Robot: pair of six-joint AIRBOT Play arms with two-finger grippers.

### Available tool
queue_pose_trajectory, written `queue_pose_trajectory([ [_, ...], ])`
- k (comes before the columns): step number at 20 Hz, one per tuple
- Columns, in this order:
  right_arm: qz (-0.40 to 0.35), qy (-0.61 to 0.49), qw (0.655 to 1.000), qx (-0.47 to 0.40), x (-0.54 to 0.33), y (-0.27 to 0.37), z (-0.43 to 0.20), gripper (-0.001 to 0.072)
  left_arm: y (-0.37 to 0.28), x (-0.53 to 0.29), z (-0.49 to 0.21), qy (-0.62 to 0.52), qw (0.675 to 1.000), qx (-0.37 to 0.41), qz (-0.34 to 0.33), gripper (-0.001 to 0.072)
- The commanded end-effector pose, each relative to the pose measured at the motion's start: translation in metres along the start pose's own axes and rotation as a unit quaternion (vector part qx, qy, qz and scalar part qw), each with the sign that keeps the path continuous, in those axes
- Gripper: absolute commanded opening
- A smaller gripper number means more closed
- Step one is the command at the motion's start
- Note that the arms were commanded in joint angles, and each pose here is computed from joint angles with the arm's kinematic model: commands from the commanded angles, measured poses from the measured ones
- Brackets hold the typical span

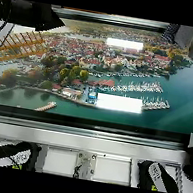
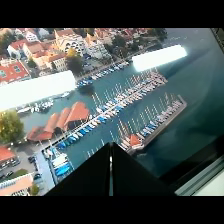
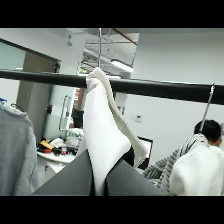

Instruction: Fold the clothes and pants, and hang the long-sleeved shirts on hangers.

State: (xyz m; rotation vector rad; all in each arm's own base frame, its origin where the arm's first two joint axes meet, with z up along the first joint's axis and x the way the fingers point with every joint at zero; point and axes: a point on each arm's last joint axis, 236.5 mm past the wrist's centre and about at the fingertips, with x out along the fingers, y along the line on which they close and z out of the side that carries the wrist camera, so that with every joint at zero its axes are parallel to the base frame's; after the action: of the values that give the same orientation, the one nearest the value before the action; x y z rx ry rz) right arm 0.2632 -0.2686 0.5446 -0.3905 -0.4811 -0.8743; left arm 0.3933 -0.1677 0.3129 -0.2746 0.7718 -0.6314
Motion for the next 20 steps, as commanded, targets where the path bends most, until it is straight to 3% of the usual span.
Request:
queue_pose_trajectory([
  [1,-0.008,-0.013,1.000,0.001,0.002,-0.016,0.014,0.0010,0.000,0.000,0.000,0.001,1.000,0.010,0.000,0.0014],
  [13,0.006,-0.010,1.000,0.020,0.003,-0.014,0.012,0.0010,0.000,0.000,0.000,0.000,1.000,0.010,0.000,0.0015],
  [20,-0.042,0.000,0.999,-0.001,0.005,-0.051,0.001,0.0010,0.000,0.000,0.000,0.000,1.000,0.010,0.000,0.0014],
])
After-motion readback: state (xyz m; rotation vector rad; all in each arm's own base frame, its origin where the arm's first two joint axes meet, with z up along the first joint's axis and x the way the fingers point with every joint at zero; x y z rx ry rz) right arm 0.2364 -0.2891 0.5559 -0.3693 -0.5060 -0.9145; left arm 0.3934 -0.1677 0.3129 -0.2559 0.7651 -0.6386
